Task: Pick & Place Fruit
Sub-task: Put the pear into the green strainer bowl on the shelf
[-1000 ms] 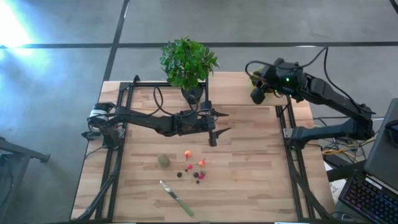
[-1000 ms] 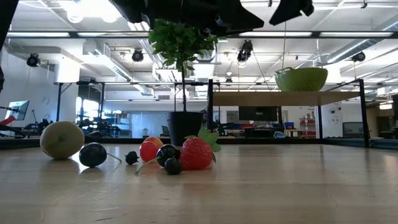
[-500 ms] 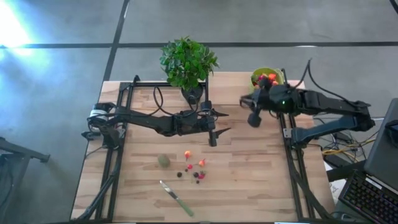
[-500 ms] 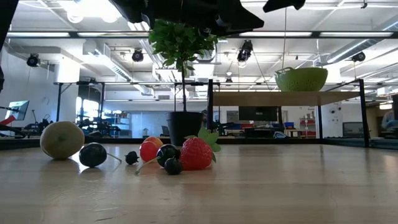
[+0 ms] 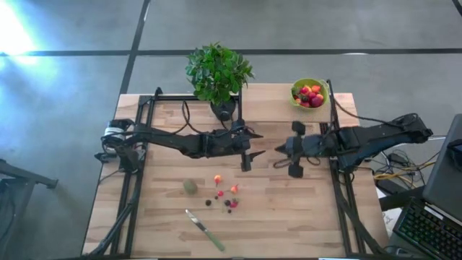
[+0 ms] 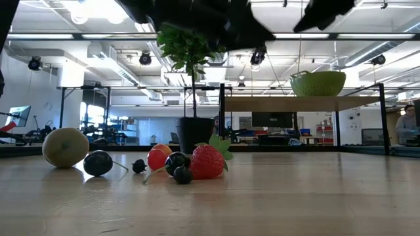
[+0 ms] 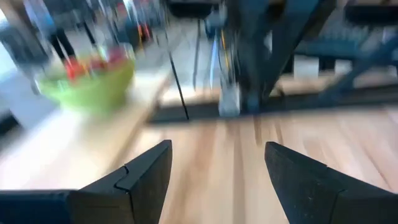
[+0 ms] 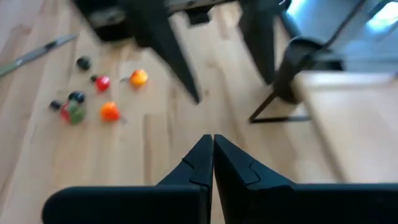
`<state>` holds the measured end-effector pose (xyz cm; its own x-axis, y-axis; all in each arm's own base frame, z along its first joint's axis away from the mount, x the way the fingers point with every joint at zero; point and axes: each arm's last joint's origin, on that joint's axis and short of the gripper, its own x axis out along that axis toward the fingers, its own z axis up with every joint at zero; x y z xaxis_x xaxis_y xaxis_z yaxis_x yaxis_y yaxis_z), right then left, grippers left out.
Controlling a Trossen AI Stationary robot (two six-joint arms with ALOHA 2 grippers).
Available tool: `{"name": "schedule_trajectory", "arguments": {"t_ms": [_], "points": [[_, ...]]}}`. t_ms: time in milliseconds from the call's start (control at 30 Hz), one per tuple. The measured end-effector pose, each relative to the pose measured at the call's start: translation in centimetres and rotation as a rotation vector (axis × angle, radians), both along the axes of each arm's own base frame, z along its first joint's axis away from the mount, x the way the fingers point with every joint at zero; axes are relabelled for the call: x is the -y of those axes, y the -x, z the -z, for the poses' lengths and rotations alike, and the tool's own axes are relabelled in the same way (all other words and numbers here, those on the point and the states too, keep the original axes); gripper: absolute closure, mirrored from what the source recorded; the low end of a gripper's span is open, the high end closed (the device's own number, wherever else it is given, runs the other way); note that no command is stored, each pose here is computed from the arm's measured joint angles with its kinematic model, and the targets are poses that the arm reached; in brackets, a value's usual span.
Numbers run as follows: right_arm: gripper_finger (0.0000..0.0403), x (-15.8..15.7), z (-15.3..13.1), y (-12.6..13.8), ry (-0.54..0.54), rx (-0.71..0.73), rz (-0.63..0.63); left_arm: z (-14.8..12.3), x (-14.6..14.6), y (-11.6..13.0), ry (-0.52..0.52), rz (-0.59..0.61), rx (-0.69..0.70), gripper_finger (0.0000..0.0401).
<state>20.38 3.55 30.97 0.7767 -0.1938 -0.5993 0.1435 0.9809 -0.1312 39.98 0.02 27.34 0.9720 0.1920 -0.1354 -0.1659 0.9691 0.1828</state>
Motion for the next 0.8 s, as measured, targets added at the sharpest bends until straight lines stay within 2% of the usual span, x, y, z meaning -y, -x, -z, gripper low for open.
{"name": "schedule_trajectory", "arguments": {"t_ms": [133,300,467,567,700,800], "points": [[0.0394,-1.3,2.3,0.2,-0.008,-0.01,-0.004,0.4,0.0,0.7,0.036,0.001,-0.107,0.0139],[0.0394,-2.7,4.7,1.1,0.057,-0.029,0.03,0.4,1.4,2.7,-0.032,0.082,-0.328,0.0139],[0.0394,-3.5,5.6,1.7,0.09,-0.021,0.058,0.1,3.6,5.4,0.053,0.1,-0.497,0.0139],[0.0394,-3.7,5.5,1.7,0.089,-0.014,0.055,0.2,4.9,6.7,0.115,0.057,-0.569,0.0139],[0.0394,-3.7,5.3,1.7,0.085,-0.006,0.056,0.5,6.6,8.0,0.146,-0.027,-0.635,0.0139],[0.0394,-3.7,5.3,1.7,0.084,-0.006,0.057,0.9,7.3,8.5,0.227,-0.083,-0.664,0.0139]]}}
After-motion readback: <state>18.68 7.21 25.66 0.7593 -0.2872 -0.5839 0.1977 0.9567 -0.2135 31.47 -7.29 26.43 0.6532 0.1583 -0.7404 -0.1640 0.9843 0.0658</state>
